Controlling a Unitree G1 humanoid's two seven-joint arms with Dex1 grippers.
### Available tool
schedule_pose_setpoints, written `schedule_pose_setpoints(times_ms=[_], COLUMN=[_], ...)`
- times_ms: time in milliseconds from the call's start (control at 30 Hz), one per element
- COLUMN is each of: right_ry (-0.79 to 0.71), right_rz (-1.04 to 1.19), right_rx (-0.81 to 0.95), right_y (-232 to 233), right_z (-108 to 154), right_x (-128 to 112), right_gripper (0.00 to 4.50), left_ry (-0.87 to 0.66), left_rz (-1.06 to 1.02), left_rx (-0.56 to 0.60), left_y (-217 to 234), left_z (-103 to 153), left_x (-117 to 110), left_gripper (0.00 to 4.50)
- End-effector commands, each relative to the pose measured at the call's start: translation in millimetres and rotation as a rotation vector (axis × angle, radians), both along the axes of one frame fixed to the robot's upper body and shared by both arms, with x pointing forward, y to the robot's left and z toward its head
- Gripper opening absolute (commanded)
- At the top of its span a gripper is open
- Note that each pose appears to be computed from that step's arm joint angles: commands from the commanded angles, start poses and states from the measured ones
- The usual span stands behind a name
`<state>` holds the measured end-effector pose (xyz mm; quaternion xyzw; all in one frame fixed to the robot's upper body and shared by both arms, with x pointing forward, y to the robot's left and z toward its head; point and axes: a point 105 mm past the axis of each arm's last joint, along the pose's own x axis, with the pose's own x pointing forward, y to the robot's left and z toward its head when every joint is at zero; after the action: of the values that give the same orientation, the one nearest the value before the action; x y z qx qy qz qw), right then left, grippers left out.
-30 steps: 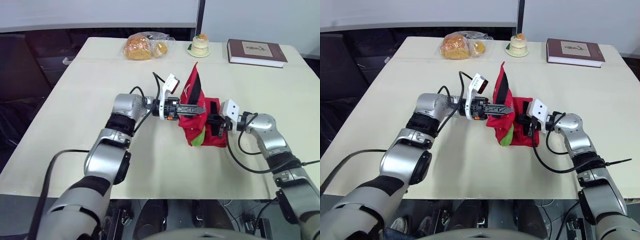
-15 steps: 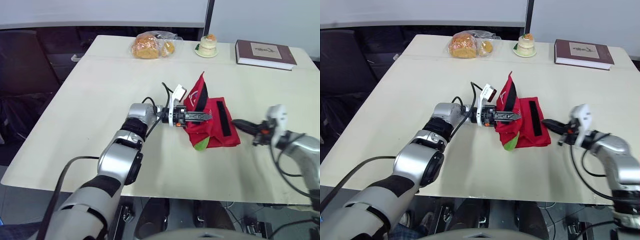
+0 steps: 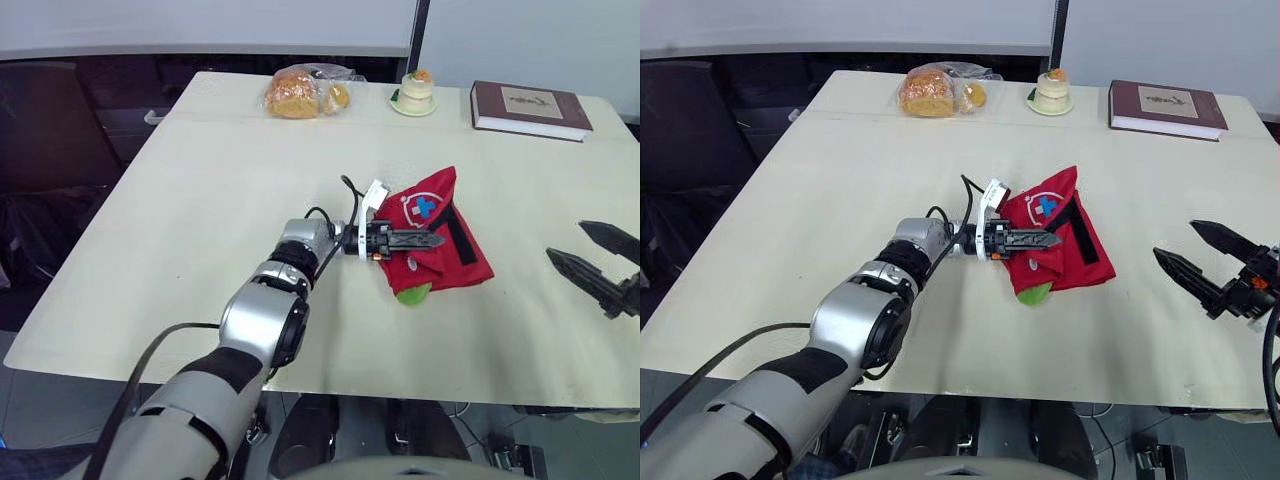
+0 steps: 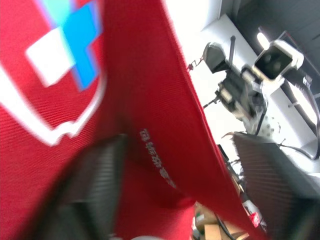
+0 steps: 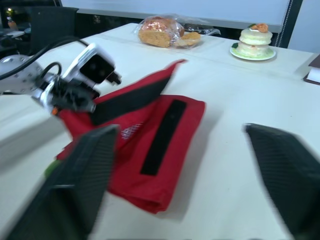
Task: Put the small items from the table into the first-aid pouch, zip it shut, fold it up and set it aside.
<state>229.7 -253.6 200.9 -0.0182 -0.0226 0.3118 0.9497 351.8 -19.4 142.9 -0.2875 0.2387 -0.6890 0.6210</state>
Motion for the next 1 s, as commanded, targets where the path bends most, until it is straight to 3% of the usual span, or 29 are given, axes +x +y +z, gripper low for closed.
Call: schedule_pose_setpoints(times_ms=[33,433,600,700,1000], right_ry=[-0.060,-0.112,-0.078,-0.073,-0.050], right_rz=[-0.019,0.026,0.055,0.066,0.035], right_rx=[-0.023,-0.011,-0.140,-0.171,-0.221], right_y=[-0.1,7.5,8.2,7.8,-10.5], right_z=[15.4,30.4,25.3,25.0,13.7], right_x=[-4.4,-8.5,-20.7,-26.5,-32.7], right_gripper=[4.50,4.50,4.50,4.50,4.50], left_ry=[-0.022,-0.113,-0.420,-0.554,-0.798], left_rz=[0.030,0.106,0.167,0.180,0.191], left_rx=[-0.046,-0.062,0.137,0.194,0.347], left_y=[-3.7,-14.1,-32.8,-41.4,-52.4], left_z=[13.4,19.7,7.7,5.3,-4.6], left_x=[5.7,13.9,20.8,21.5,25.0], left_gripper=[4.43,4.43,4.43,4.43,4.43])
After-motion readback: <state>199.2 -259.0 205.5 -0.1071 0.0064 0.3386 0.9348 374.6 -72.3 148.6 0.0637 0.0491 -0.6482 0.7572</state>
